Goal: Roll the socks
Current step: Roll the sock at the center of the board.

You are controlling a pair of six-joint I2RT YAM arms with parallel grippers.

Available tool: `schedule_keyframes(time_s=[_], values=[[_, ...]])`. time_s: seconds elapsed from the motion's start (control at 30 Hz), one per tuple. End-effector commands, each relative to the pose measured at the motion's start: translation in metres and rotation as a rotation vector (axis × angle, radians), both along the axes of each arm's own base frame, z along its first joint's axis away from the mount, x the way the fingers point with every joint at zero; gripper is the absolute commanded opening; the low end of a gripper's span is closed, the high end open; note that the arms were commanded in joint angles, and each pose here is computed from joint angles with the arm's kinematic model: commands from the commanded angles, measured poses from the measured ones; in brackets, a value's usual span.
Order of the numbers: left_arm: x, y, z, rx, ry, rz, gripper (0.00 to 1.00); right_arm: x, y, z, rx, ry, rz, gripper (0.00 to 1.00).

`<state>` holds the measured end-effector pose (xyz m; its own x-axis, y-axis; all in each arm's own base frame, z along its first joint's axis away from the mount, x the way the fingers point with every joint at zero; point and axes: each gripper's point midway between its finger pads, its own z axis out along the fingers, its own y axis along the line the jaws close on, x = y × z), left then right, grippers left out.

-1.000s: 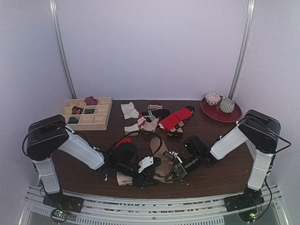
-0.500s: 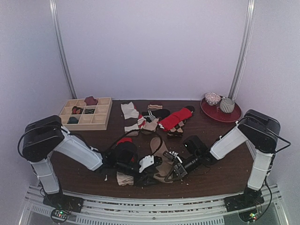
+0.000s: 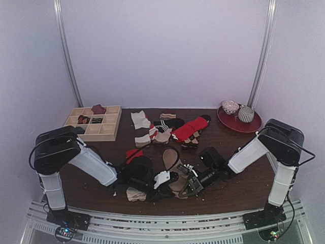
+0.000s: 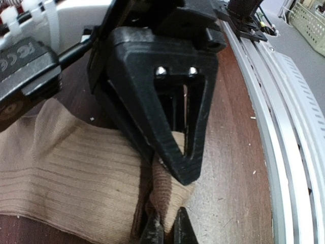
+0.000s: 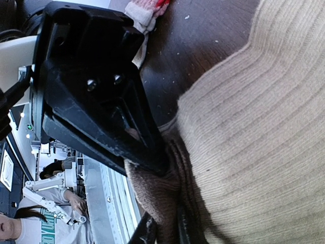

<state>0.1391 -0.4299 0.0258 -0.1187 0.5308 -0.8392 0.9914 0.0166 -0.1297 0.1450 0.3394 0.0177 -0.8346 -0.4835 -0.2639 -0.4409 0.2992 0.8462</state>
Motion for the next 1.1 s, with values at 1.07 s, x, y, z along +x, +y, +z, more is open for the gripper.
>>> schedule_keyframes(time_s=[1.07], values=[[-0.057, 0.074, -0.081, 0.490, 0.566, 0.193, 0.00, -0.006, 0.004, 0.011, -0.259, -1.422, 0.228, 0.55]])
